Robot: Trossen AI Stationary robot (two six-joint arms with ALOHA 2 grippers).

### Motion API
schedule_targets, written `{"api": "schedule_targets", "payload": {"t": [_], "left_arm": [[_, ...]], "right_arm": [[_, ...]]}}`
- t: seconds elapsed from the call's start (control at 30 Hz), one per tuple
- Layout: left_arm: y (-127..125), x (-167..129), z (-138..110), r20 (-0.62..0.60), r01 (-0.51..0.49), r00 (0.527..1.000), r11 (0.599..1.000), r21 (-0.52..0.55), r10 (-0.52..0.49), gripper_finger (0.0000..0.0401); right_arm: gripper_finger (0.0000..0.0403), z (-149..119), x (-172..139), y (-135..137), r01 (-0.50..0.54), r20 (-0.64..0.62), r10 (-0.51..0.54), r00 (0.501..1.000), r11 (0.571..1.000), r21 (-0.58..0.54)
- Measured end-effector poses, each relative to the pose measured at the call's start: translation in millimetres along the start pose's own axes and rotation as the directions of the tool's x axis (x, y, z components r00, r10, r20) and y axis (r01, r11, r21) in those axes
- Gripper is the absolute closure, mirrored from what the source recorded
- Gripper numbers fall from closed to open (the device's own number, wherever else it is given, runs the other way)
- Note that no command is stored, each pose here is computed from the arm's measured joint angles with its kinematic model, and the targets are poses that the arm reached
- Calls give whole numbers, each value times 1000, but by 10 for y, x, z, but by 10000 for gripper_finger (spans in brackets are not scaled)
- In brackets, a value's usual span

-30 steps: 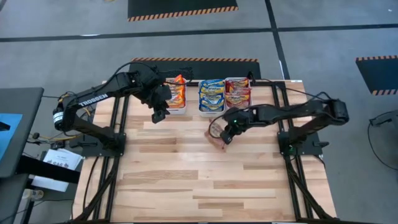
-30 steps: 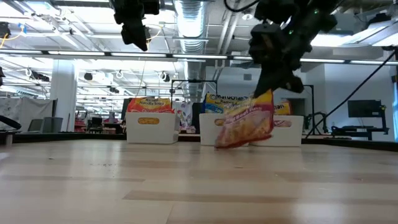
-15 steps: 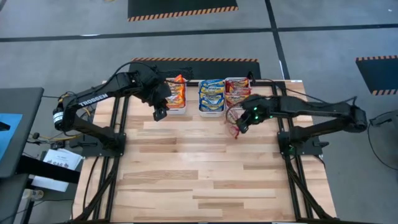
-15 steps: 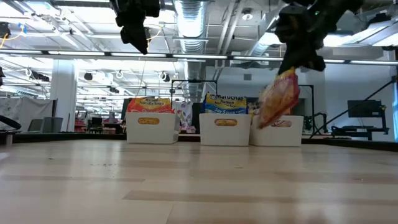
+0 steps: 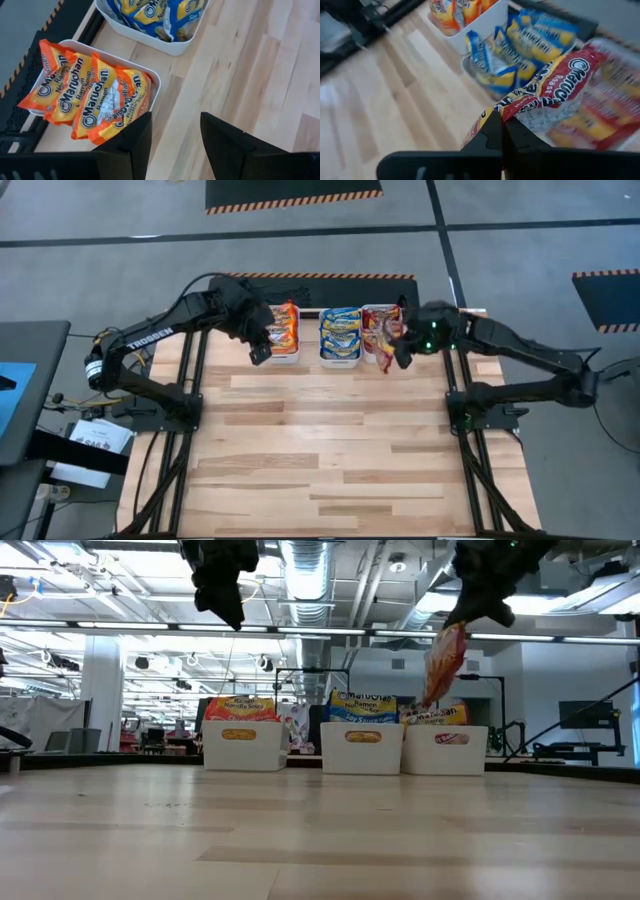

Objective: Sort Maruchan noodles
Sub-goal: Put the red noodle soup pack into the right white bin

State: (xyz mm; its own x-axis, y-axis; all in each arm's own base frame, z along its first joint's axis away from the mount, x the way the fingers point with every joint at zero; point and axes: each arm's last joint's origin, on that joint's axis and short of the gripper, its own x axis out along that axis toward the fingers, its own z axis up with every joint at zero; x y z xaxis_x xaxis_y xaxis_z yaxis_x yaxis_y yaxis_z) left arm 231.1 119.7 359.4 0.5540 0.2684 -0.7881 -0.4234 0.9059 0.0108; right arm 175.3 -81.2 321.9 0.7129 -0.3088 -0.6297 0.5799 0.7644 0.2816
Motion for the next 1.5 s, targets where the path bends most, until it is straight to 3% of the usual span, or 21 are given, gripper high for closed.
{"api": "schedule_targets", "payload": {"t": [0.2, 0.4, 0.8, 1.07, 1.2, 1.37, 1.5], "left_arm": [[39, -1, -3, -1, -9, 1000, 1000, -13, 9, 249], [41, -1, -3, -2, -9, 1000, 1000, -13, 9, 249], [41, -1, -4, -3, -9, 1000, 1000, -16, 9, 249], [41, -1, -5, -3, -11, 1000, 999, -33, 10, 249], [42, -1, -5, -3, -13, 1000, 999, -48, 12, 249], [42, -1, -5, -3, -13, 1000, 999, -50, 13, 249], [42, -1, -5, -3, -13, 1000, 999, -50, 13, 249]], "right_arm": [[398, 309, -53, -133, 54, -48, -66, 997, 976, -213], [398, 484, 17, -348, -69, -172, 7, 985, 932, -356], [398, 472, 446, -698, -203, -402, 44, 915, 910, -363], [398, 493, 643, -823, -93, -411, -81, 908, 918, -386], [398, 547, 665, -832, -29, -354, -149, 924, 892, -452], [398, 532, 689, -765, -96, -364, -137, 921, 827, -554], [398, 490, 820, -708, -143, -409, -127, 904, 811, -568]]}}
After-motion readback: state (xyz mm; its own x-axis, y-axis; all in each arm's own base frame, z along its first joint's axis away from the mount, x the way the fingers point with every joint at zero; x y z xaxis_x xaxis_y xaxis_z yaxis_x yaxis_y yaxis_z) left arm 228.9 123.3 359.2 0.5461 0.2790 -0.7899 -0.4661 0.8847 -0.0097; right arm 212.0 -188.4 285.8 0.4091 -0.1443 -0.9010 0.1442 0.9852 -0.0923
